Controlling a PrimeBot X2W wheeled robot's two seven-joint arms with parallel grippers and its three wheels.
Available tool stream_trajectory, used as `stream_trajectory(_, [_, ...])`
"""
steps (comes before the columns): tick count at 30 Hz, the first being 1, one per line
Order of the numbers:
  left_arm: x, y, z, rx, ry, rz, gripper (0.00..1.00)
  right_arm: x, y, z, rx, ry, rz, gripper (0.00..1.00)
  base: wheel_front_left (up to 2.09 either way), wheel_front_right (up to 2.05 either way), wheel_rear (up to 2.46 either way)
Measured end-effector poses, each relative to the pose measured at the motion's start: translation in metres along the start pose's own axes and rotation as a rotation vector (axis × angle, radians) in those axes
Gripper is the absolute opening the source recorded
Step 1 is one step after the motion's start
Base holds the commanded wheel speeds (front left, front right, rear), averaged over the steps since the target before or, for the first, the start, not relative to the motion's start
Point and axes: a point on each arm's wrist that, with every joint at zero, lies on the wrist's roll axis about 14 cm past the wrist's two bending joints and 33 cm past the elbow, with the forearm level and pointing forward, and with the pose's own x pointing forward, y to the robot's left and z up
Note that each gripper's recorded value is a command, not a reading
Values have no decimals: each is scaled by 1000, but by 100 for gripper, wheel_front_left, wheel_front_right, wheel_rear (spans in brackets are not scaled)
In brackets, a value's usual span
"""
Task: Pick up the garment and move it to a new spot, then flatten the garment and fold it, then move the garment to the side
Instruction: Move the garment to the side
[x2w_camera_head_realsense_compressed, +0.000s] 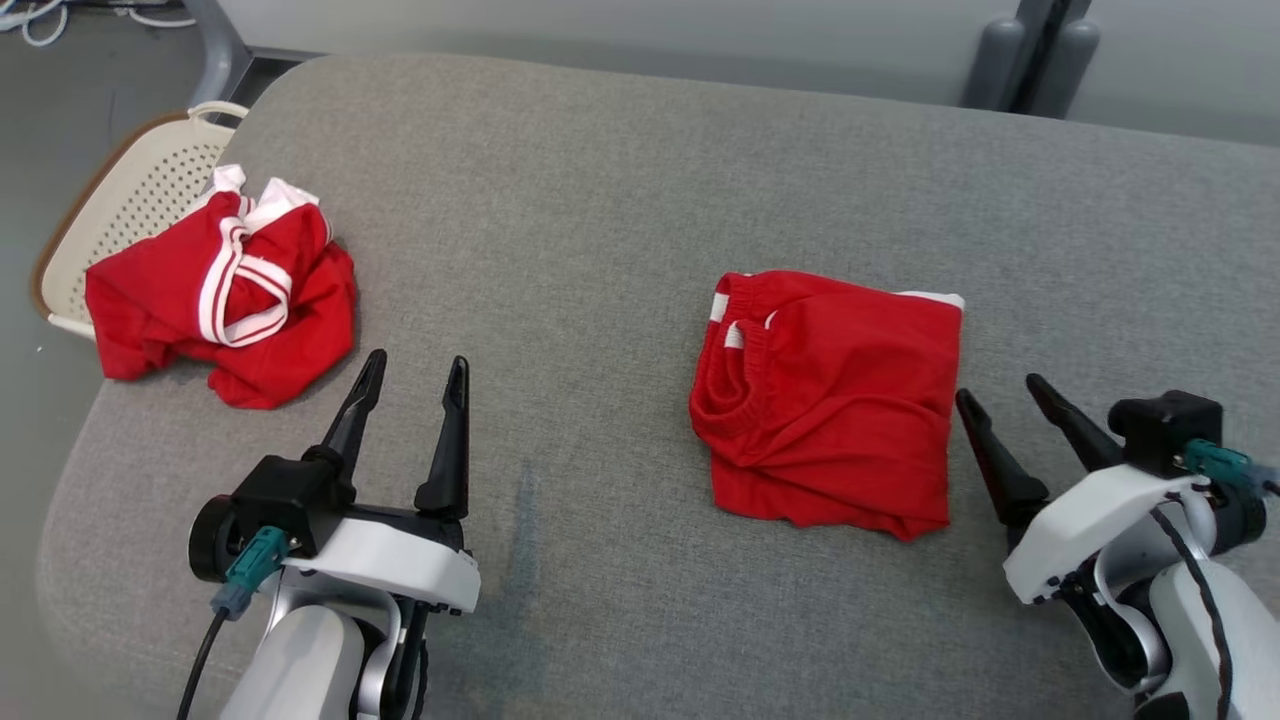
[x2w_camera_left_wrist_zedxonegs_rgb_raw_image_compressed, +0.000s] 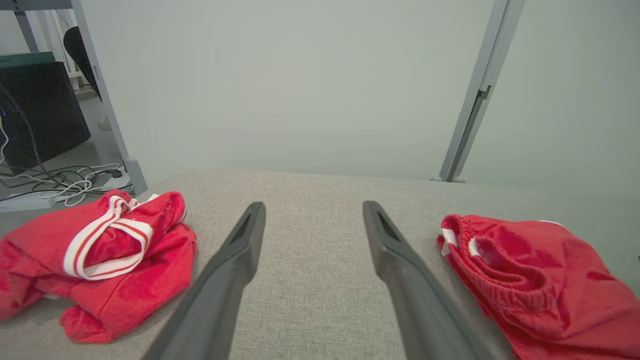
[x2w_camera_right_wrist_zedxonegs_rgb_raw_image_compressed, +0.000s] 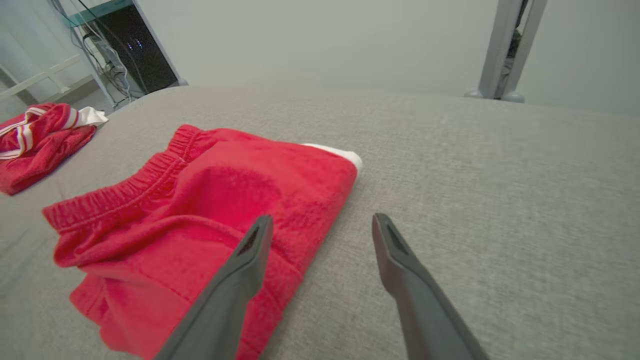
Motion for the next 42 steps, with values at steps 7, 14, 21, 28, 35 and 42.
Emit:
stream_trajectory(7, [0, 13, -15, 1, 38, 47, 100, 20, 23, -50, 59, 222, 94, 100, 0, 0, 0])
stream_trajectory(14, [2, 14, -17, -1, 41, 53, 100, 16, 30, -62, 108, 342, 136, 100, 0, 0, 0])
stream_trajectory(21, [5, 10, -14, 2, 30, 35, 100, 15, 30, -56, 97, 328, 144, 0, 0, 0, 0])
stream_trajectory(28, [12, 0, -11, 0, 16, -2, 100, 6, 16, -48, 87, 284, 103, 0, 0, 0, 0])
stream_trajectory(35, [20, -24, -13, 13, 16, -91, 100, -29, -19, -53, 95, 275, -2, 0, 0, 0, 0])
stream_trajectory(42, [30, -75, -17, 38, 34, -267, 100, -66, -53, -53, 112, 241, -109, 0, 0, 0, 0])
